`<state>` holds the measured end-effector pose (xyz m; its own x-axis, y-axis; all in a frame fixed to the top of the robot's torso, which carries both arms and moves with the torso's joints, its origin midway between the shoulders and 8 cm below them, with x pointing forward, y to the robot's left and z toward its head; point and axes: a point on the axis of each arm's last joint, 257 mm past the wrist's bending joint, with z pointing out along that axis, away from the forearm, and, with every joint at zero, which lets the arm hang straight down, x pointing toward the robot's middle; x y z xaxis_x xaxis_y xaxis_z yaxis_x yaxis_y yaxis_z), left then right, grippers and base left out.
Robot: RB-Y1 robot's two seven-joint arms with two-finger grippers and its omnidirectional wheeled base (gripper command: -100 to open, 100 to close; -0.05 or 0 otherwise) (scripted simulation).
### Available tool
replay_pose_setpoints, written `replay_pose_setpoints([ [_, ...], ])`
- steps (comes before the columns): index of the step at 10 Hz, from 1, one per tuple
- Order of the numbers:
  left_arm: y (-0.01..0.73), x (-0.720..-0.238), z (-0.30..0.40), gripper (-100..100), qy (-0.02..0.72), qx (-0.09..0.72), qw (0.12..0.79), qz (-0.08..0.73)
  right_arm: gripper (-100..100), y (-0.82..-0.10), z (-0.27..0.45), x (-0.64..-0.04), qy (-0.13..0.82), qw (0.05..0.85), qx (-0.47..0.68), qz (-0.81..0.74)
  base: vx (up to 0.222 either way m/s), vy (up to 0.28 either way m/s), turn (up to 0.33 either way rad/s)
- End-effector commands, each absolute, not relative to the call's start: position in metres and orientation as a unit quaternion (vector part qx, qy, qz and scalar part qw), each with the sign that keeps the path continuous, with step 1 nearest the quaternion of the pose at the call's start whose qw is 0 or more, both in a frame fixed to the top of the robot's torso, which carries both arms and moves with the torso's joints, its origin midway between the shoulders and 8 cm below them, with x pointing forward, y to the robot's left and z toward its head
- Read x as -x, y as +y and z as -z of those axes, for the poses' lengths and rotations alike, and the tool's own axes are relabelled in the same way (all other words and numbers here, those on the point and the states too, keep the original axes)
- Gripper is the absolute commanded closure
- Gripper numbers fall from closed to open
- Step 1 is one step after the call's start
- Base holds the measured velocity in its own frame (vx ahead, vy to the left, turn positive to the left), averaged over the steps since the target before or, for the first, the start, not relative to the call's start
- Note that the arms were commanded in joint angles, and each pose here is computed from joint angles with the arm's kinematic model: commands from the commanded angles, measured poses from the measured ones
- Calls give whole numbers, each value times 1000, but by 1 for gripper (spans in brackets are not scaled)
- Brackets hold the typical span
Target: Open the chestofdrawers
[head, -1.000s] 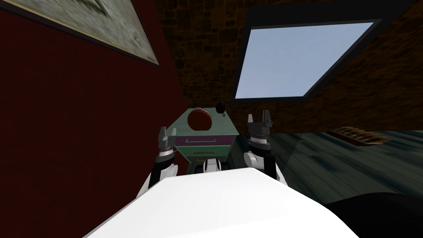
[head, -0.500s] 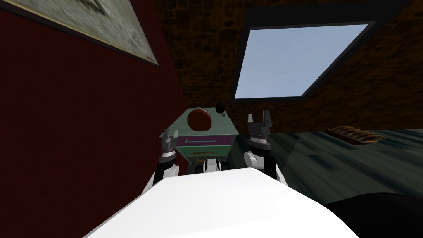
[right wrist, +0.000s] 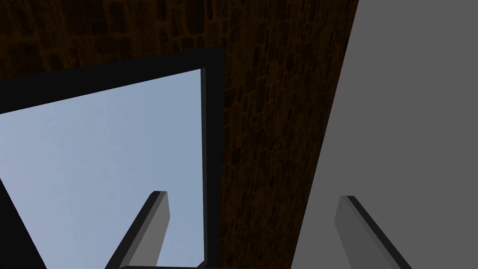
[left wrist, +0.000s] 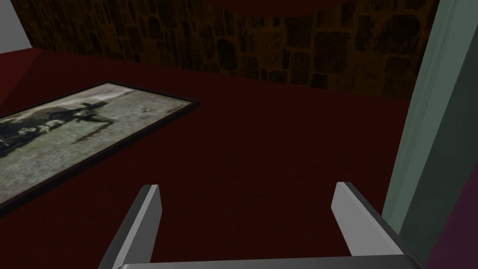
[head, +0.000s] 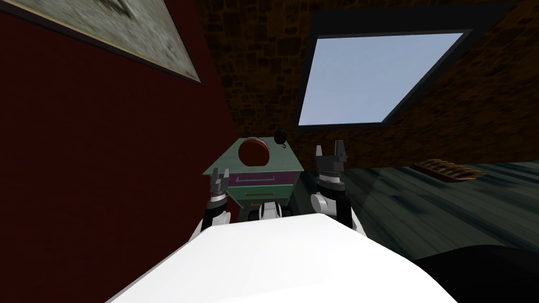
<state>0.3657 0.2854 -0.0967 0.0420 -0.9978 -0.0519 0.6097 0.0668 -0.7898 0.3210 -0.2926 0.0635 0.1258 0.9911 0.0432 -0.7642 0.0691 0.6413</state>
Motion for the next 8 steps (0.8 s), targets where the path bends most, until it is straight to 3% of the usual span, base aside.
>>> replay_pose_setpoints([
  [1,286,-368,110,-100,323,305,655,611,0,-293,-63,-321,210,700,-270,-627,0,7,-7],
  [8,283,-369,148,-100,329,315,651,607,0,-293,-63,-321,210,700,-270,-627,-2,6,-14],
])
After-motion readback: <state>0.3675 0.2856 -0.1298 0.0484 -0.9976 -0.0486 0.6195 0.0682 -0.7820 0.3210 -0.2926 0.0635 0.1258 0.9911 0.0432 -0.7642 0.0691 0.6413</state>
